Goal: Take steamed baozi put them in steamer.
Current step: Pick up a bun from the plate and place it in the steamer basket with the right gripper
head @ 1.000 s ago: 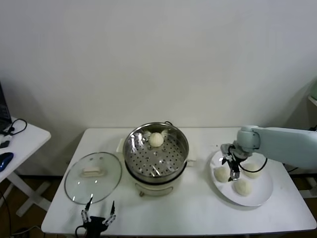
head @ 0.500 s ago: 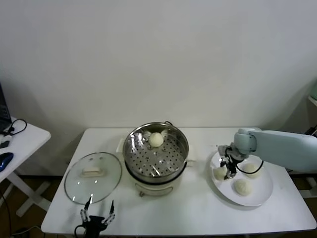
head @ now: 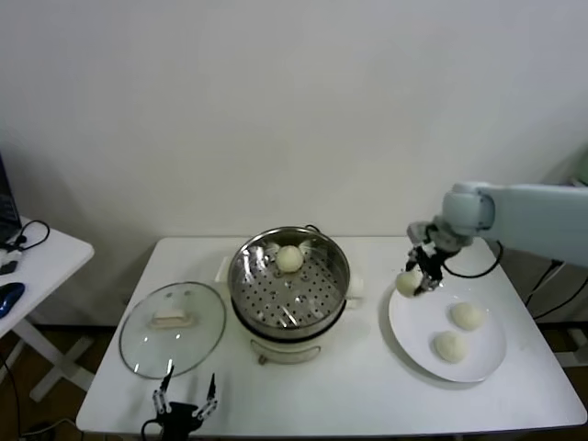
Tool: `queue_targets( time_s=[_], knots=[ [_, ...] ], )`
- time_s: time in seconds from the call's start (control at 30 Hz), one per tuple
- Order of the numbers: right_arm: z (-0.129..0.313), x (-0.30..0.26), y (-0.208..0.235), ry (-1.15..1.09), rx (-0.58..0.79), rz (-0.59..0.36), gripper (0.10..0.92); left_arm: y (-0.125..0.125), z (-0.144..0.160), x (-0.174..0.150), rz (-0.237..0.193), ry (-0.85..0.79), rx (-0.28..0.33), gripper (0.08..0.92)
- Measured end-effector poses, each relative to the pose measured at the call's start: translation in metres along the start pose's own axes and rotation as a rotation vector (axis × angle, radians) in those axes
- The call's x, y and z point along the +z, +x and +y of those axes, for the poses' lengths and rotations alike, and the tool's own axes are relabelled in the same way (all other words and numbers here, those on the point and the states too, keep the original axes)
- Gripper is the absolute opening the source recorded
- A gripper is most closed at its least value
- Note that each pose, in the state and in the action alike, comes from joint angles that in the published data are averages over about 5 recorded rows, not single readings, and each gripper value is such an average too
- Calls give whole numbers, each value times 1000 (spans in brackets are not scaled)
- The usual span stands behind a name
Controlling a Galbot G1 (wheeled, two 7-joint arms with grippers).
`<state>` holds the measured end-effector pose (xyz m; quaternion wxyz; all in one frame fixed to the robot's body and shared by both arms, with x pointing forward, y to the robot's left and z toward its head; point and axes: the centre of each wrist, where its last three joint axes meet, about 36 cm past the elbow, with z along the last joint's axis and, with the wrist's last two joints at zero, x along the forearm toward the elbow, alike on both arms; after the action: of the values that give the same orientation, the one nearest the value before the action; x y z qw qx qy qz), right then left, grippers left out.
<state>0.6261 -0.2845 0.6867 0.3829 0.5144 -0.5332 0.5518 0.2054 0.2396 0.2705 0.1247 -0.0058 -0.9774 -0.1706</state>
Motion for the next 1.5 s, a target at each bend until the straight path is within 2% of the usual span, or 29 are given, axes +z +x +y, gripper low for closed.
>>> queue_targets(
  time_s=[0.23, 0.47, 0.93, 1.5],
  knots=[
    [-12, -64, 65, 36, 59, -80, 585, -1, -2, -1, -2, 1, 5, 823],
    [-19, -138, 76, 91, 84, -121, 585, -3, -2, -1, -7, 1, 5, 823],
    [-29, -241, -9, 175, 48, -116, 585, -4, 3, -2, -15, 1, -7, 823],
    [-35, -288, -106, 216, 41, -89, 585, -4, 5, -3, -23, 1, -16, 823]
  ],
)
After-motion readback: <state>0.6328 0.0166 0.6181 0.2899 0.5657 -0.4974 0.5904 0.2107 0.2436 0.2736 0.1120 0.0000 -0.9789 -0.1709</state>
